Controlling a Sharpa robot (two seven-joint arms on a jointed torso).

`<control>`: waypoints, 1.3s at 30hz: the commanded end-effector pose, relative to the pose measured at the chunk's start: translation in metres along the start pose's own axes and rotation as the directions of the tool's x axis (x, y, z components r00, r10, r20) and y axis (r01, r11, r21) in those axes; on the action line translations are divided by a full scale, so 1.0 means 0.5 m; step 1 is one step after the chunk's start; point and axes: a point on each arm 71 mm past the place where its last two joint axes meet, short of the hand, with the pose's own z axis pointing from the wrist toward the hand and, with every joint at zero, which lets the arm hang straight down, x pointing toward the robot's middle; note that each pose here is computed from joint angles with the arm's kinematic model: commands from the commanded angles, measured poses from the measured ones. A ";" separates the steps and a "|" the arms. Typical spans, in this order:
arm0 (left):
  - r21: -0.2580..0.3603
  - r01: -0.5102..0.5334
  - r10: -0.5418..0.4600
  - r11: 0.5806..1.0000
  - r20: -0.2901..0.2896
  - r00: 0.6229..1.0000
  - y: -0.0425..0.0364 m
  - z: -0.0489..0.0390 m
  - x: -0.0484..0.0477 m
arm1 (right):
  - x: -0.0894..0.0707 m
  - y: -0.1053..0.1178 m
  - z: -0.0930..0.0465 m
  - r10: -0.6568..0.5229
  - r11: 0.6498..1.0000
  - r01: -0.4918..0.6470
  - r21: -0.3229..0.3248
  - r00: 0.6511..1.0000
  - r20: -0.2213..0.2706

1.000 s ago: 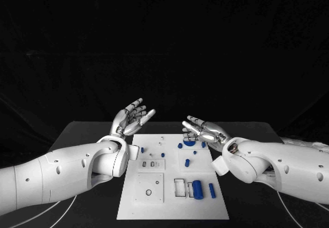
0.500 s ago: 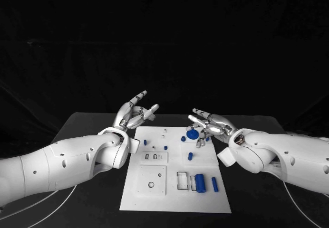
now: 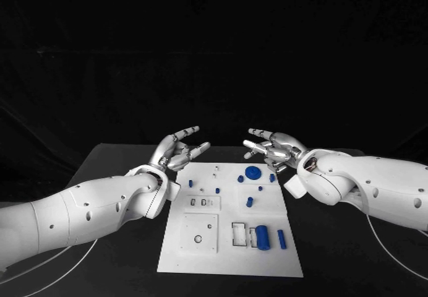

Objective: Assemble the parts on the task board

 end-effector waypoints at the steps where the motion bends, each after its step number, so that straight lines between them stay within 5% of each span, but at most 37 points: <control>1: 0.033 -0.117 0.119 0.993 -0.089 0.989 -0.003 0.004 0.016 | -0.001 0.002 0.004 -0.141 0.990 0.141 -0.003 0.989 -0.034; 6: 0.090 -0.233 0.242 0.968 -0.104 0.965 -0.011 0.006 0.024 | -0.007 0.007 0.011 -0.319 0.948 0.319 -0.017 0.948 -0.009; 22: 0.208 -0.436 0.463 0.876 -0.106 0.880 -0.021 0.008 0.026 | -0.001 0.016 0.042 -0.698 0.715 0.699 -0.019 0.715 0.038; 39: 0.235 -0.457 0.490 0.858 -0.108 0.865 -0.025 0.012 0.024 | 0.031 -0.003 0.080 -0.790 0.612 0.790 0.039 0.613 0.002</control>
